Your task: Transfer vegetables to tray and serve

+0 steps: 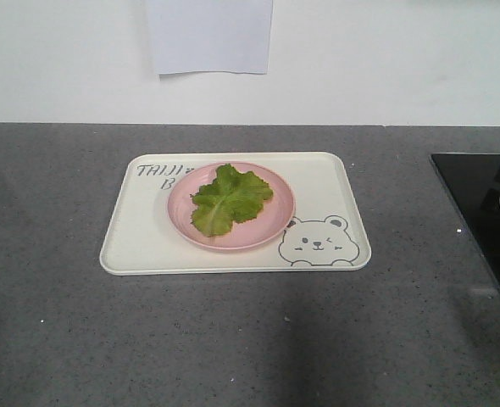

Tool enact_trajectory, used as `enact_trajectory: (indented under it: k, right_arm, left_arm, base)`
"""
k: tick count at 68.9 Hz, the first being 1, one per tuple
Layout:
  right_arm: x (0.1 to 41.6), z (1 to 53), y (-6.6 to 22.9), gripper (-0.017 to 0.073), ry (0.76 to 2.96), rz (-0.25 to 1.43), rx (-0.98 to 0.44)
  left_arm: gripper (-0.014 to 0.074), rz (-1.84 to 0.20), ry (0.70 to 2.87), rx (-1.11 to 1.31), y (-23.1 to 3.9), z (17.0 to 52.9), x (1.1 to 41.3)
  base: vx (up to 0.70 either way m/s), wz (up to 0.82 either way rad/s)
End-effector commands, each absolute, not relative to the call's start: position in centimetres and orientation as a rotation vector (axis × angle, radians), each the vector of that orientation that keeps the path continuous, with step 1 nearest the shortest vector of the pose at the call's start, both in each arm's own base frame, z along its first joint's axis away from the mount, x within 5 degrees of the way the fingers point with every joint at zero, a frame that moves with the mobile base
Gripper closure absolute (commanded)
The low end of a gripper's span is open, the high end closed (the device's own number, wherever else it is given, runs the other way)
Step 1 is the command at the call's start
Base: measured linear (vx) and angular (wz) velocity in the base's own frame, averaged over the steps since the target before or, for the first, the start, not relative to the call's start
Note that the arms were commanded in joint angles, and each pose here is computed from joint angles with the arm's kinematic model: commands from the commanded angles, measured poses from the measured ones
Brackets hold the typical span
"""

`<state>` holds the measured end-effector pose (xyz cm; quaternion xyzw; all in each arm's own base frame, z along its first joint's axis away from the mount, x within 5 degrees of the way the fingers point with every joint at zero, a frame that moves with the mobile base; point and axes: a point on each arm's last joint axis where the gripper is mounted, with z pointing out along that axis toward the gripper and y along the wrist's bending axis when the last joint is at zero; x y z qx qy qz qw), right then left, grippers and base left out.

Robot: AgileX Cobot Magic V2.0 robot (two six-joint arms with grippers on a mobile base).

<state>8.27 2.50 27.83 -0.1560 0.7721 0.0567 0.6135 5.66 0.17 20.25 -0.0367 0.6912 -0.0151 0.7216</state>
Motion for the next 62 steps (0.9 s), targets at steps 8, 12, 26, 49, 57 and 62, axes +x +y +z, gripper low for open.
enact_trajectory:
  k: [8, 12, 26, 49, 57, 62]
  right_arm:
    - [8.49, 29.3, 2.38, 0.0568, 1.695, 0.113, -0.336]
    - [8.49, 29.3, 2.38, 0.0568, 1.695, 0.113, -0.336]
    - [8.49, 29.28, 2.39, 0.0568, 1.696, 0.113, -0.337]
    - [8.49, 29.27, 2.39, 0.0568, 1.697, 0.113, -0.337]
    - [8.49, 29.27, 2.39, 0.0568, 1.697, 0.113, -0.337]
    - [8.49, 29.27, 2.39, 0.0568, 1.697, 0.113, -0.337]
  left_arm:
    - [0.0601, -0.039, 1.448, -0.093, 0.24, 20.78, 5.52]
    - [0.0601, -0.039, 1.448, -0.093, 0.24, 20.78, 5.52]
    - [0.0601, -0.039, 1.448, -0.093, 0.24, 20.78, 5.52]
    - [0.0601, -0.039, 1.448, -0.093, 0.24, 20.78, 5.52]
    - [0.0601, -0.039, 1.448, -0.093, 0.24, 20.78, 5.52]
    - [0.0601, -0.039, 1.448, -0.093, 0.24, 20.78, 5.52]
  base:
    - [0.0, 0.0]
    - [0.0, 0.0]
    - [0.0, 0.0]
    - [0.0, 0.0]
    - [0.0, 0.0]
    - [0.0, 0.0]
